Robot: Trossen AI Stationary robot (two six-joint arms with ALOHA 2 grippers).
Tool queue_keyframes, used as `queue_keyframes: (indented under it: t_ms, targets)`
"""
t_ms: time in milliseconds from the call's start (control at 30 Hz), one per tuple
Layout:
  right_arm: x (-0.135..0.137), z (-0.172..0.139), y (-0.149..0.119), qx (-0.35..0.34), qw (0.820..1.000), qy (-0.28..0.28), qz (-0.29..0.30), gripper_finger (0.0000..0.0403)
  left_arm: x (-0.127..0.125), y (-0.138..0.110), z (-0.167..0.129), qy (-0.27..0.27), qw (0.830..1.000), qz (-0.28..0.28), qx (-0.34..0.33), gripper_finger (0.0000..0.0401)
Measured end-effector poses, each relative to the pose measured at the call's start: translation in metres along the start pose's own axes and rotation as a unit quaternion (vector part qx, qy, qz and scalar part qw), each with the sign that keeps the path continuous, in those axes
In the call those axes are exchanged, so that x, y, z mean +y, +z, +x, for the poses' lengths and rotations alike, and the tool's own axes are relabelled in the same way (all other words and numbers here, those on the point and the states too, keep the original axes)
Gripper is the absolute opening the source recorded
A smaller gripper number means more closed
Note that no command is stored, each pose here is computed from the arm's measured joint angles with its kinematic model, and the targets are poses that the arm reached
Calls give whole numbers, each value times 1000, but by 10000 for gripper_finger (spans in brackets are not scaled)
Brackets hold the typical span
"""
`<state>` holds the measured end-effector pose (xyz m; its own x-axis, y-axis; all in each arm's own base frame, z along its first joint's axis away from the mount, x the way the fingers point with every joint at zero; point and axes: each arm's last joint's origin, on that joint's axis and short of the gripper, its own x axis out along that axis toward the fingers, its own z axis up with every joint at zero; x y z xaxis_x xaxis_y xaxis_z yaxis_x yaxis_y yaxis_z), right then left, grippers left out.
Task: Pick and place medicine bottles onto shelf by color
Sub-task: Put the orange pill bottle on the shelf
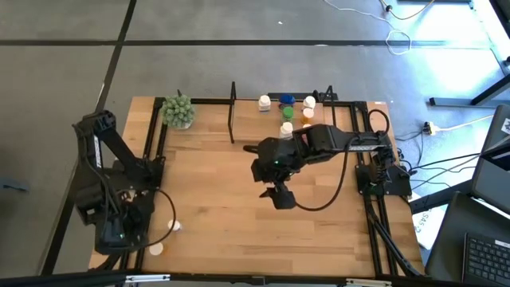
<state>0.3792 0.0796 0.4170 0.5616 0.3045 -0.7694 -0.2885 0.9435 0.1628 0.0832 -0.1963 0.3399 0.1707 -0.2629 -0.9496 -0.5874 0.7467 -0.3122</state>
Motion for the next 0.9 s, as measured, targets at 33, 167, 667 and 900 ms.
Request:
queue_keyframes:
  t_ms: [33,167,667,900]
  targets:
    - [0,0,0,0,1000,0,0,239,-1,-1,1,1,1000,2,0,0]
    - [-2,0,0,0,1000,-13,0,239,-4,-4,6,6,1000,5,0,0]
    - [-2,0,5,-24,999,-21,-4,239,-8,-7,13,5,999,-25,-40,0]
    - [-3,0,5,-25,999,-21,-4,239,-16,-12,28,27,999,10,-45,0]
